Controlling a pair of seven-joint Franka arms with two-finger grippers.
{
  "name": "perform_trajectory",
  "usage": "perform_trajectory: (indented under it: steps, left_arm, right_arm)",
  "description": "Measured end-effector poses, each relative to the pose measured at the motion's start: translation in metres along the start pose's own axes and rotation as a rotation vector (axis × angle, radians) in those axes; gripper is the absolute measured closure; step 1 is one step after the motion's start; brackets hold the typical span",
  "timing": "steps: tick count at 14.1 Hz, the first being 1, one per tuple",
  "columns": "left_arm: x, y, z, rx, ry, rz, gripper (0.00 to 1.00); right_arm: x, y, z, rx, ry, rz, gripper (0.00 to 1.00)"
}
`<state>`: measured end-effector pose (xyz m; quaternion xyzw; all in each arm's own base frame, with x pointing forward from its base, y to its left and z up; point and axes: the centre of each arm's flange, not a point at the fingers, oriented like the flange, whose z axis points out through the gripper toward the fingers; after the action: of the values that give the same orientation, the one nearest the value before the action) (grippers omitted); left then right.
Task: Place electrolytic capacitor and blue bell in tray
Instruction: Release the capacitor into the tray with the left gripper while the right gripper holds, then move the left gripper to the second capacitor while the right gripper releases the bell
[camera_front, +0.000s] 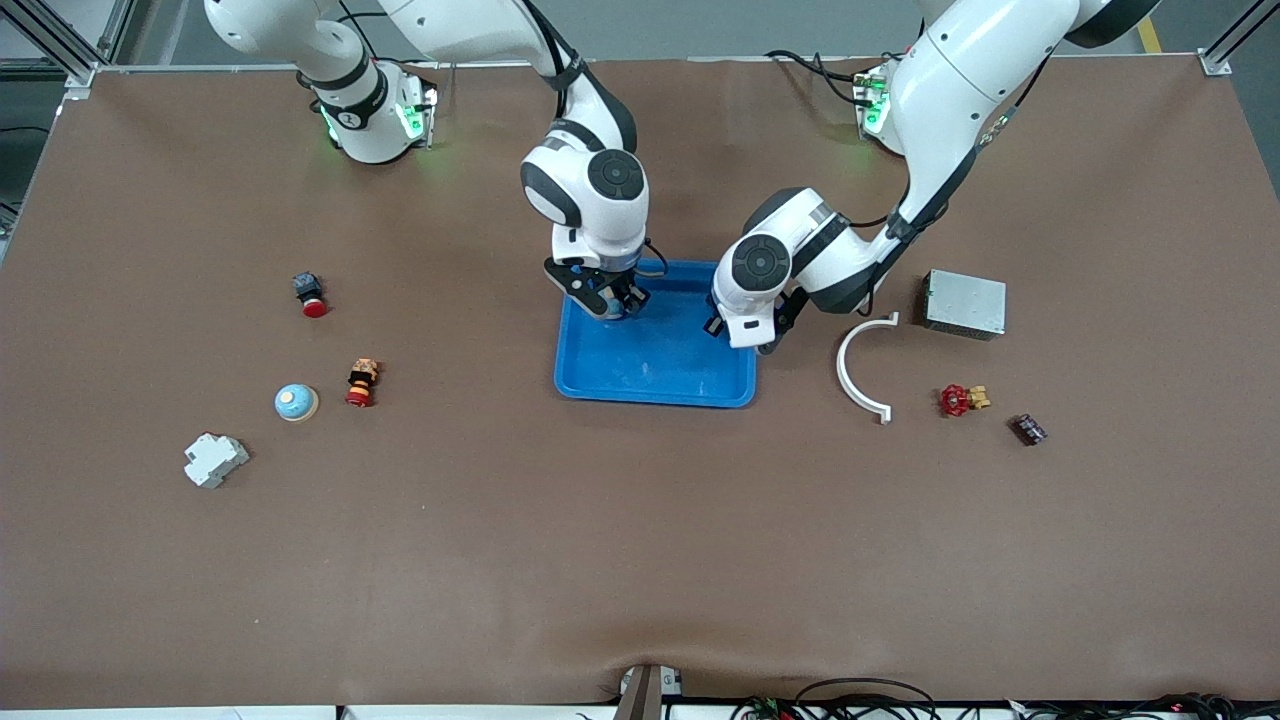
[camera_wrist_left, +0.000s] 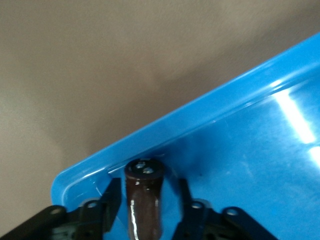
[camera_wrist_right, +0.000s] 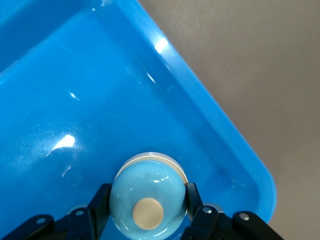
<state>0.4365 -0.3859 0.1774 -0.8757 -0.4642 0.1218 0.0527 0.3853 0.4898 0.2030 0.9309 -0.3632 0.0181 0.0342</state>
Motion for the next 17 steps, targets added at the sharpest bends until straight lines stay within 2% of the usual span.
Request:
perform_trajectory:
  steps: [4,9,13,15,17]
  left_arm:
    - [0.014,0.019,-0.034,-0.028,0.008,-0.031,0.02]
    - [0.061,0.032,-0.101,0.02,0.045,-0.099,0.0]
    - [0.142,0.02,-0.139,0.022,0.05,-0.043,0.0]
    - [0.191,0.005,-0.158,0.017,0.054,0.01,0.0]
    - [0.241,-0.011,-0.17,0.01,0.072,0.066,0.0]
  right_arm:
    - [-0.011,-0.002,0.005,0.003,0.003,0.01,0.35]
    - [-0.015,-0.002,0.013,0.001,0.007,0.013,0.35]
    - [-0.014,-0.004,0.012,0.006,0.009,0.038,0.35]
    - [-0.012,-0.004,0.014,0.004,0.014,0.044,0.2]
    - [-0.011,-0.004,0.016,0.003,0.021,0.04,0.01]
